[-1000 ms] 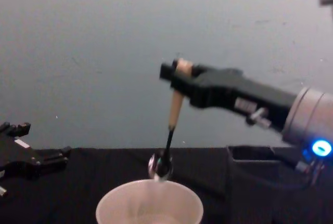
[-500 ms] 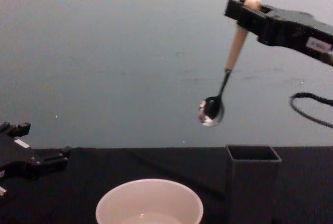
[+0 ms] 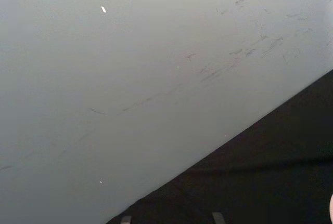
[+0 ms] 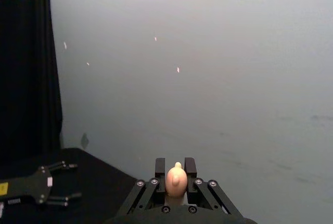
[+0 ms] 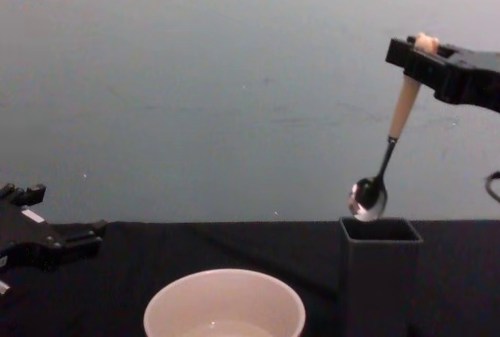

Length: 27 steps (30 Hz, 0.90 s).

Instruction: Pick up the stirring spoon with one hand, stir inside the cup, then place it back in its original position.

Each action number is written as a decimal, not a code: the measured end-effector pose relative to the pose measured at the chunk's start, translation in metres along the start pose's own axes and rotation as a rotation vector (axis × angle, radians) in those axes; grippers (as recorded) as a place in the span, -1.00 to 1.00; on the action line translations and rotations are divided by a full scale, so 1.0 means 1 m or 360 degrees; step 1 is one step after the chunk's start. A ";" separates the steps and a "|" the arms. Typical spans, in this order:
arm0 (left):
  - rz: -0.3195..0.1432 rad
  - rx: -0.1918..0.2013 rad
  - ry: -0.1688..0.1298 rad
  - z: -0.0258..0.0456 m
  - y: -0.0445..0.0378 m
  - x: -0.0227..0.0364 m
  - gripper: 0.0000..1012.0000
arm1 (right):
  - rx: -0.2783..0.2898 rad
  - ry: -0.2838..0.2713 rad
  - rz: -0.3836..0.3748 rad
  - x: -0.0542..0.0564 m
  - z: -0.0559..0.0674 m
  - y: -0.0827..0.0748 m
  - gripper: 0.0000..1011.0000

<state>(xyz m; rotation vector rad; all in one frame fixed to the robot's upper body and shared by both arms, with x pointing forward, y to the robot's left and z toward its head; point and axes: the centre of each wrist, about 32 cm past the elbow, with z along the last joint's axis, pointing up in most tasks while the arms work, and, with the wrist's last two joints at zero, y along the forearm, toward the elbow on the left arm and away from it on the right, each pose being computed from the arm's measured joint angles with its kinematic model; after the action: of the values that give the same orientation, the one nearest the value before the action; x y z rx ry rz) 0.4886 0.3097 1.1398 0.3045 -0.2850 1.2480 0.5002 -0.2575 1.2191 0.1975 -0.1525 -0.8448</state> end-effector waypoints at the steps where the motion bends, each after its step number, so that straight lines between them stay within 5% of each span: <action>1: 0.0000 0.0000 0.0000 0.0000 0.0000 0.0000 0.98 | -0.0005 0.0001 -0.0003 0.000 0.000 -0.001 -0.58; 16: 0.0000 0.0000 0.0000 0.0000 0.0000 0.0000 0.98 | -0.0096 0.0049 -0.0034 -0.004 -0.006 -0.016 -0.58; 27: 0.0000 0.0000 0.0000 0.0000 0.0000 0.0000 0.98 | -0.0171 0.0166 -0.0093 -0.014 -0.028 -0.012 -0.58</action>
<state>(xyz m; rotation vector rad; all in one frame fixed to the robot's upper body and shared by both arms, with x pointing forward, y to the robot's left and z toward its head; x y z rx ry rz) 0.4886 0.3097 1.1398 0.3045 -0.2850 1.2480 0.4884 -0.2512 1.1881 0.1451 -0.0036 -0.8962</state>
